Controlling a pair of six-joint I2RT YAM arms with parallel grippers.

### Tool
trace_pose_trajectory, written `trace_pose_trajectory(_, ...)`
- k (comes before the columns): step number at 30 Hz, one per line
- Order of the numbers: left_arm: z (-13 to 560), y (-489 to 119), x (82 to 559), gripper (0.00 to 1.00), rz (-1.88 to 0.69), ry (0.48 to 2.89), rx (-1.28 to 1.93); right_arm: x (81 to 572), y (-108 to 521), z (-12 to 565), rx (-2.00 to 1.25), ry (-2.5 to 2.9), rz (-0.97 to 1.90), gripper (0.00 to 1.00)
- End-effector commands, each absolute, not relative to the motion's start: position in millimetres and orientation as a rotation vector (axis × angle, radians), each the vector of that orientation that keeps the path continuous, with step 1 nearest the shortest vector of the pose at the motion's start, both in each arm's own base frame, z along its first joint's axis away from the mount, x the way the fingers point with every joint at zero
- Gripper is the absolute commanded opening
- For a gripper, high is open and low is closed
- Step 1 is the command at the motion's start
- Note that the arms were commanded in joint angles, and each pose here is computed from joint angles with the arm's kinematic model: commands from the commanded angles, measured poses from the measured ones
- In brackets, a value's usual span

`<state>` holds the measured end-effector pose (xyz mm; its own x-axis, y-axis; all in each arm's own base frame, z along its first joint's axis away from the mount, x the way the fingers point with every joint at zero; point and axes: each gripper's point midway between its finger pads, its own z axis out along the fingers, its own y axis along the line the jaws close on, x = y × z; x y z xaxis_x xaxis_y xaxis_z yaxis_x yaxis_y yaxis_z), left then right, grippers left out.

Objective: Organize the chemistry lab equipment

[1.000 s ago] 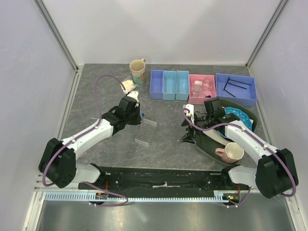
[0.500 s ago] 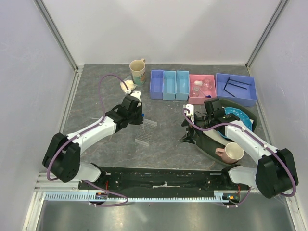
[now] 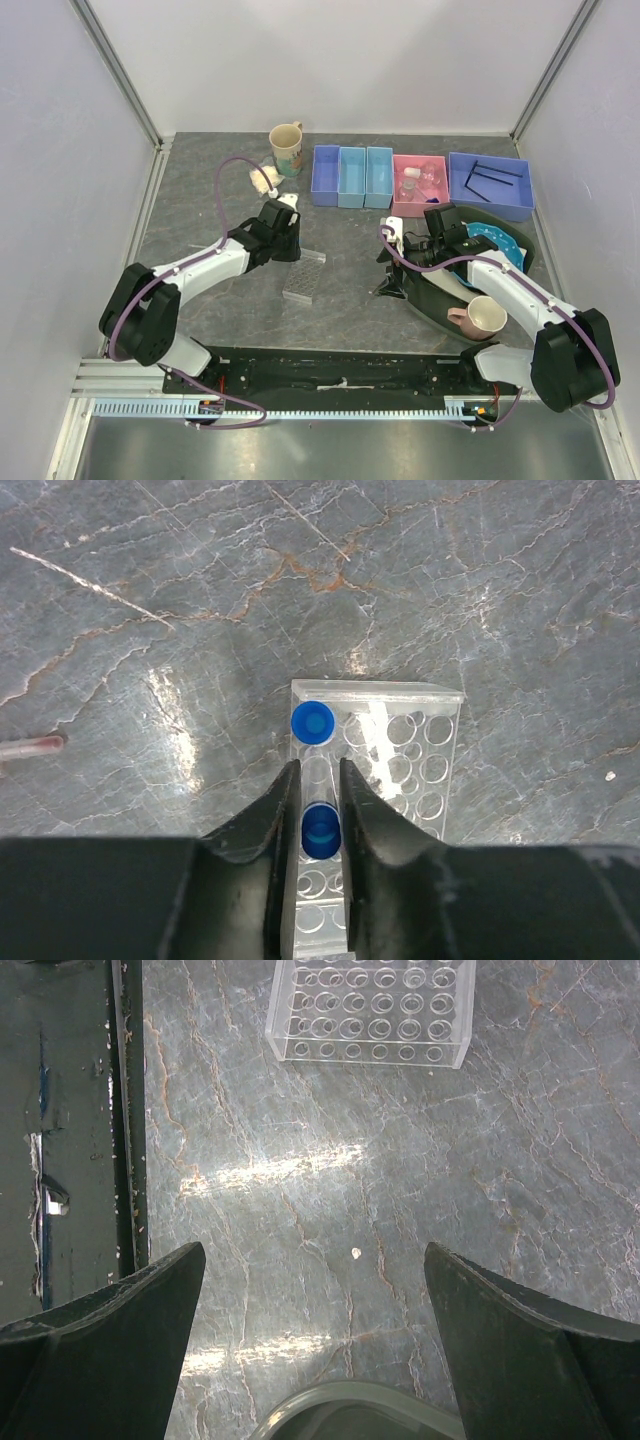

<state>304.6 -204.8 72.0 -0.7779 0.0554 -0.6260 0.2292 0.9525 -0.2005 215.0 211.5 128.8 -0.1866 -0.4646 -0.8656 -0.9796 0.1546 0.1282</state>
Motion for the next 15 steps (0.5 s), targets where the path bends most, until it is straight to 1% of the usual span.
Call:
trace_pose_trajectory(1, 77.5, -211.5, 314.4, 0.30, -0.362, 2.420, 0.242, 224.7, 215.8, 148.0, -1.403, 1.671, 0.923, 0.98)
trace_pose_trajectory(3, 79.8, -211.5, 313.9, 0.38, -0.366, 2.420, 0.234, 224.8, 215.7, 148.0, -1.406, 1.669, 0.921, 0.98)
trace_pose_trajectory(5, 86.7, -212.1, 314.1, 0.42, -0.375, 2.409, 0.230, 224.8, 215.8, 147.6, -1.405, 1.671, 0.923, 0.98)
trace_pose_trajectory(6, 88.8, -211.4, 313.1, 0.47, -0.375, 2.409, 0.230, 224.8, 215.8, 147.6, -1.405, 1.671, 0.923, 0.98)
trace_pose_trajectory(7, 91.5, -211.6, 313.6, 0.49, -0.377, 2.405, 0.225, 224.6, 215.9, 147.7, -1.405, 1.670, 0.925, 0.98)
trace_pose_trajectory(15, 121.9, -204.4, 312.9, 0.61, -0.367, 2.341, 0.216, 224.3, 216.0, 147.4, -1.407, 1.671, 0.924, 0.98)
